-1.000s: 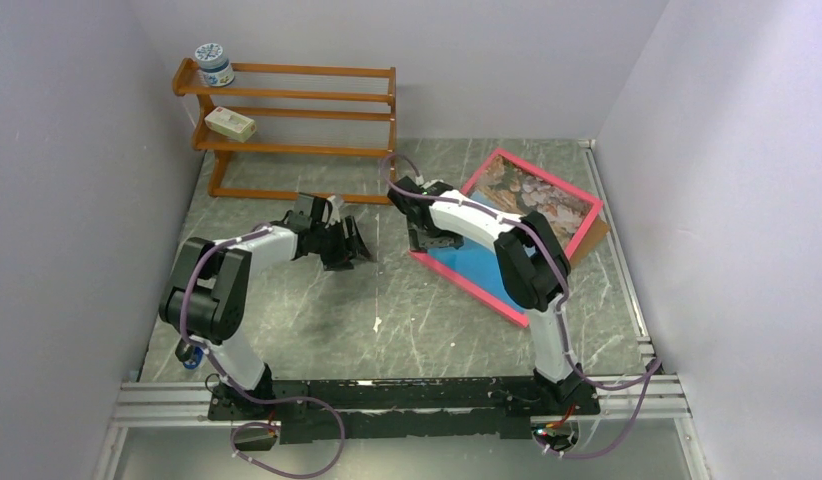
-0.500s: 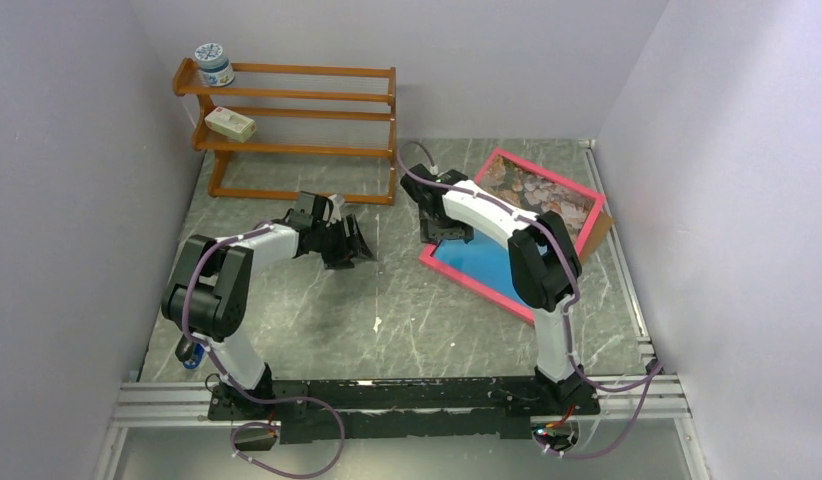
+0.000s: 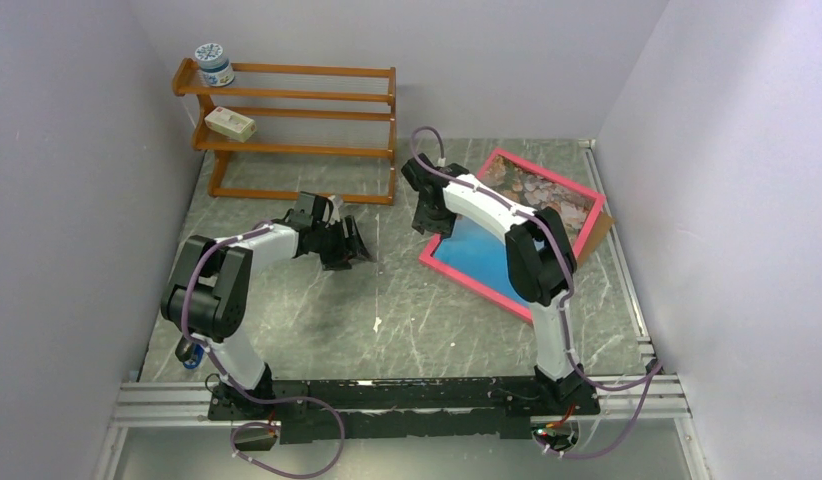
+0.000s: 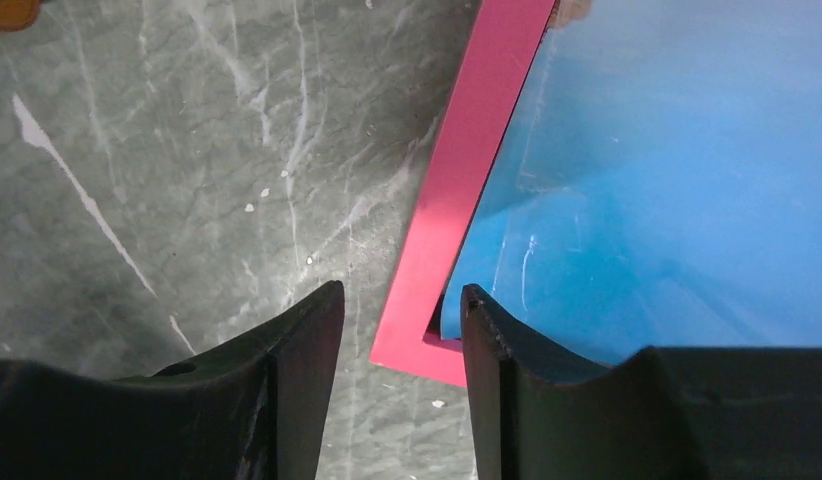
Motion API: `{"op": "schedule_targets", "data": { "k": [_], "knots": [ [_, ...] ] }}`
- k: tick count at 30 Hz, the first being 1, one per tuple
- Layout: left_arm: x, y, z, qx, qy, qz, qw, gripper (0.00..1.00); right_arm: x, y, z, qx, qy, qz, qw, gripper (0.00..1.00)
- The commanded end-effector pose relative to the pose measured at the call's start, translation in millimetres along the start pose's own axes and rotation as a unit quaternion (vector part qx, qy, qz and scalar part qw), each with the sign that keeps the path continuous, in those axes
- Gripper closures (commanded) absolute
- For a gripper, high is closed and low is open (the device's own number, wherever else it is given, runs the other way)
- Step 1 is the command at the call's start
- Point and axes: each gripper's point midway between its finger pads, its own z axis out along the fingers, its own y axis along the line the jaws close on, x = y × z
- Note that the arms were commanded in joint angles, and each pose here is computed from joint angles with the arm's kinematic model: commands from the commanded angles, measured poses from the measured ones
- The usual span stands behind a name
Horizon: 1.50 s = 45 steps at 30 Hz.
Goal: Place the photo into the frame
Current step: Turn over the photo frame at the center of the board.
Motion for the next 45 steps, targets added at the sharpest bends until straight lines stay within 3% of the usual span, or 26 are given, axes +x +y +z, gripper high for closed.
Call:
{"op": "schedule_targets", "data": {
  "k": [1, 16, 22, 25, 31, 35, 45],
  "knots": [
    [-14, -8, -11, 0.0, -0.025, 0.014, 1.0, 0.3, -2, 6, 8, 0.005, 0.007, 0.039, 0.999, 0.5],
    [-14, -9, -10, 0.002, -0.021, 0.012, 1.0, 0.3, 5, 12, 31, 0.0, 0.048, 0.068, 0.997, 0.54],
    [-17, -18, -13, 0.019, -0.021, 0.017, 0.999, 0.3, -3, 29, 20, -0.055, 0.05, 0.087, 0.993, 0.77],
    [-21, -30, -18, 0.04, -0.024, 0.022, 0.999, 0.28, -11, 41, 0, -0.108, 0.035, 0.097, 0.989, 0.83],
    [-34, -56, -35, 0.079, -0.038, 0.042, 0.995, 0.22, -28, 50, -44, -0.192, 0.006, 0.122, 0.974, 0.84],
    [-37, -76, -45, 0.121, -0.036, 0.055, 0.991, 0.07, -31, 45, -61, -0.223, 0.001, 0.144, 0.964, 0.84],
    [-35, -127, -65, 0.27, -0.035, 0.078, 0.959, 0.11, -37, 62, -84, -0.335, -0.001, 0.176, 0.926, 0.84]
  ]
}}
